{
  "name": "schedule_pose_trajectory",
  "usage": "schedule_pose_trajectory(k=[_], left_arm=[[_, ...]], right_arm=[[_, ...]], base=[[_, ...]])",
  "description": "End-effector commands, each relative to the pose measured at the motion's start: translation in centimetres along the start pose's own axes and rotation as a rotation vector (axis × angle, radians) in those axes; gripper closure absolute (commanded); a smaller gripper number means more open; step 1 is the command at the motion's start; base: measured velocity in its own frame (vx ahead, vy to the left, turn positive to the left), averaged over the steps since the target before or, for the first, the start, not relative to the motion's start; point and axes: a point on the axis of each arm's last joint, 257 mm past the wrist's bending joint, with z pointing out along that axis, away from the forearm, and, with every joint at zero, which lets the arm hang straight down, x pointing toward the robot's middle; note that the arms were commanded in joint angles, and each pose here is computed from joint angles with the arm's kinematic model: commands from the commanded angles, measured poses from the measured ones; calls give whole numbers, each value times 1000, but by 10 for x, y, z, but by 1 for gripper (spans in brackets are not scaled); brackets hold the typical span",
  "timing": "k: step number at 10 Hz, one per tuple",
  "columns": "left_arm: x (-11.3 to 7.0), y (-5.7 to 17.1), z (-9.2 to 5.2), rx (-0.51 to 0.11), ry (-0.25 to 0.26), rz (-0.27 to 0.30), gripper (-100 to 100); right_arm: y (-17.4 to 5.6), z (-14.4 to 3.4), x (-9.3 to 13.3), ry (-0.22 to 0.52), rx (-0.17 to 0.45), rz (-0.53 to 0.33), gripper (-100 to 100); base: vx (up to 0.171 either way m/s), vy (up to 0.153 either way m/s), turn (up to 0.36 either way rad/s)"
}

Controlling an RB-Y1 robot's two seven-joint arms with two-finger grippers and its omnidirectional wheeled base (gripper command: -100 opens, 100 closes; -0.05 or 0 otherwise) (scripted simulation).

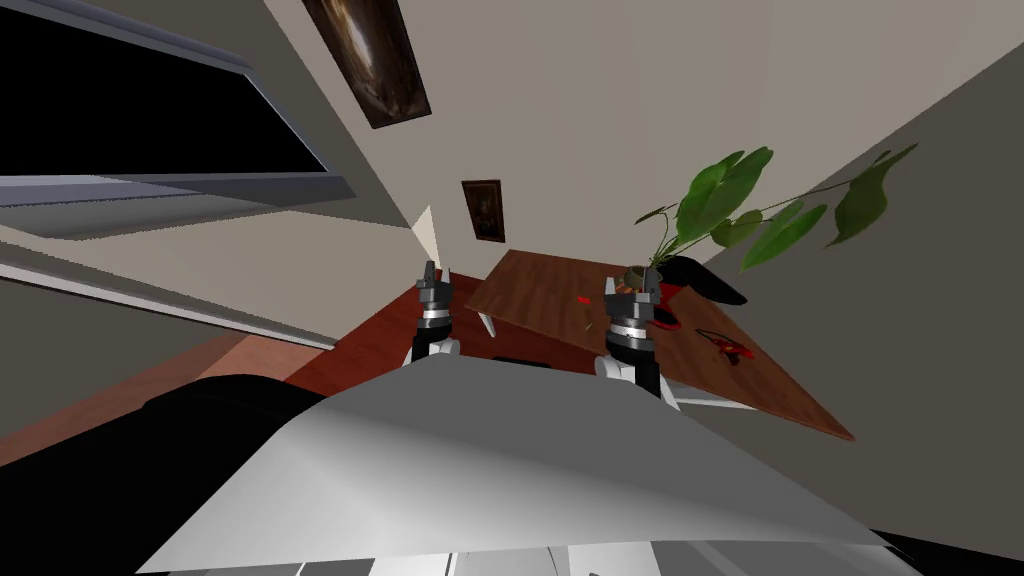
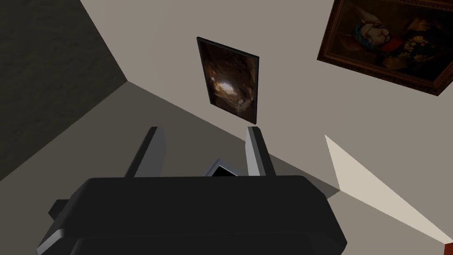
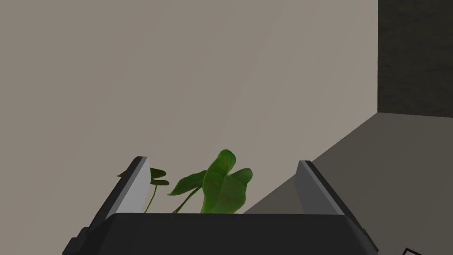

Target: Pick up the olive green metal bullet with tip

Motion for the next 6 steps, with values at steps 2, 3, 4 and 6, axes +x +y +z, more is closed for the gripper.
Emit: schedule_pose_trajectory(k=[2, 3, 4, 6], left_arm=[[0, 0, 0, 0, 0, 0, 0], [0, 0, 0, 0, 0, 0, 0], [0, 0, 0, 0, 0, 0, 0], [0, 0, 0, 0, 0, 0, 0]], right_arm=[[-20, -7, -9, -7, 37, 55, -100], [-31, -12, -16, -18, 59, 92, -100], [-31, -12, -16, -18, 59, 92, -100], [-54, -22, -32, -52, 99, 167, -100]], base=[[-104, -117, 201], [-54, -88, 236], [-50, -67, 109], [-90, -90, 280]])
